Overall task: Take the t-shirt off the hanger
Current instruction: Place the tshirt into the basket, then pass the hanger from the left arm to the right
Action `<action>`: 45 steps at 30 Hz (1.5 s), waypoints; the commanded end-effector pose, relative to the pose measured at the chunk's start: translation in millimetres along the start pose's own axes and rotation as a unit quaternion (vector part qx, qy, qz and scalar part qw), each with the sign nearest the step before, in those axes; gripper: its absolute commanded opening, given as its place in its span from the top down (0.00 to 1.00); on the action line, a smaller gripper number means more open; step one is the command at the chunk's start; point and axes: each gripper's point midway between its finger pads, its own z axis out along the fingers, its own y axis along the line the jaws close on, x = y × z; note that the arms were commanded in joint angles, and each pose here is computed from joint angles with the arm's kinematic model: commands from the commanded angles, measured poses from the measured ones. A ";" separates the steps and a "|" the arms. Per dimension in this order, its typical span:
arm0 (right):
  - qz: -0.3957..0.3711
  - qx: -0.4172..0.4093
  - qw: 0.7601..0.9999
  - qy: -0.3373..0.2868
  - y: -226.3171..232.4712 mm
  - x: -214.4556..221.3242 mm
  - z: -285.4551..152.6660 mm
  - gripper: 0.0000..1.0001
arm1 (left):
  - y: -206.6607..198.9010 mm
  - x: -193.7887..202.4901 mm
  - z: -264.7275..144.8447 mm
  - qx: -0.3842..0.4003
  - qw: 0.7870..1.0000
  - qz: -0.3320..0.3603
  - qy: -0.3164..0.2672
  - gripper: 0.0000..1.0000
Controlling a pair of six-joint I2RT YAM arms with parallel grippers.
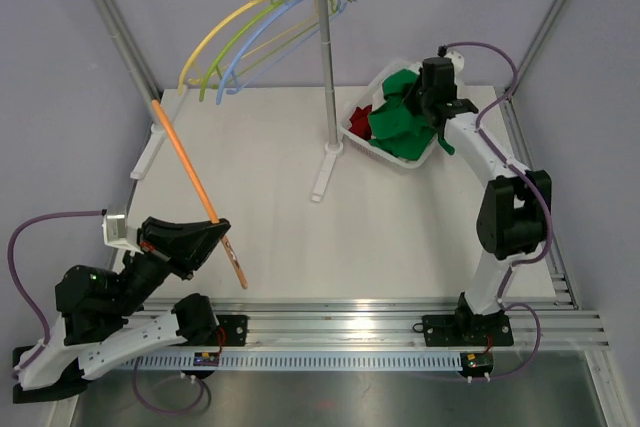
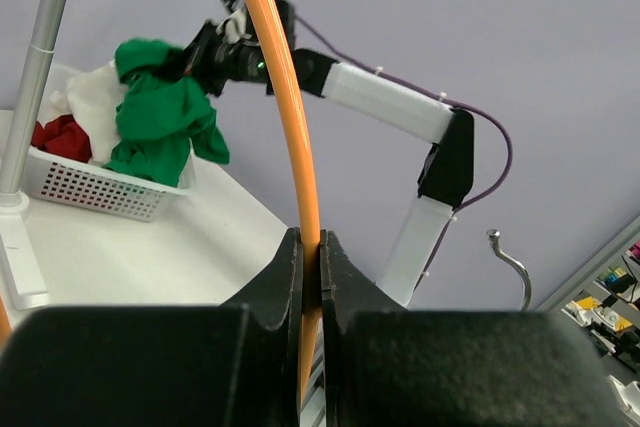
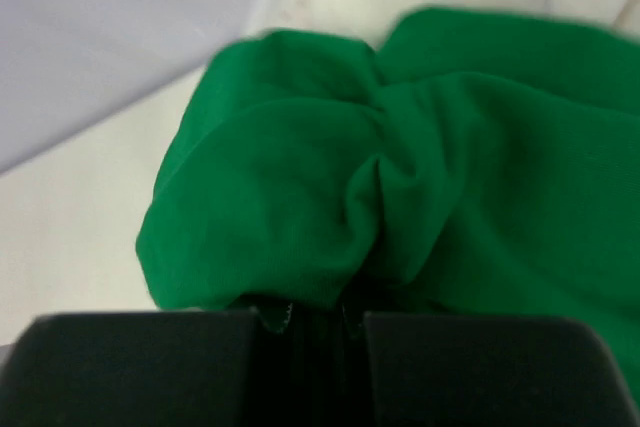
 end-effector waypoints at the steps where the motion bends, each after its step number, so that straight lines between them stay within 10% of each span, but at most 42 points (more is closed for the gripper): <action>1: 0.024 0.020 0.999 0.039 -21.6 62.4 46.8 1.00 | -11.6 -15.0 2.6 0.024 0.999 -0.009 -0.030 1.00; 9: -0.031 0.210 0.964 0.161 -91.9 149.4 87.3 1.00 | -11.9 -14.8 2.6 0.025 0.999 -0.011 -0.032 1.00; 11: -0.019 0.179 0.974 0.139 -82.6 138.8 77.6 0.98 | -10.7 -17.0 0.9 0.023 0.999 -0.014 -0.037 1.00; 16: -0.008 0.092 0.993 0.067 -36.7 72.7 39.6 0.43 | -7.6 -16.8 1.5 0.015 0.999 -0.016 -0.040 1.00; 24: -0.050 0.016 0.999 -0.008 15.1 4.4 -29.9 0.09 | -6.9 -17.9 2.7 0.013 0.999 -0.019 -0.045 1.00; 30: -0.082 -0.142 0.986 -0.029 60.0 -1.6 -91.4 0.13 | -6.4 -16.4 4.9 0.011 0.999 -0.021 -0.045 1.00; 34: -0.147 -0.387 0.906 -0.086 123.8 23.9 -177.8 0.14 | -8.4 -17.1 6.7 0.015 0.998 -0.028 -0.048 1.00; 36: -0.204 -0.517 0.828 -0.068 139.1 80.9 -236.2 0.13 | -9.6 -15.0 7.4 0.019 0.998 -0.034 -0.048 1.00; 45: -0.198 -0.743 0.639 -0.017 162.2 151.1 -363.7 0.16 | -17.2 -10.1 15.8 0.045 0.995 -0.062 -0.062 1.00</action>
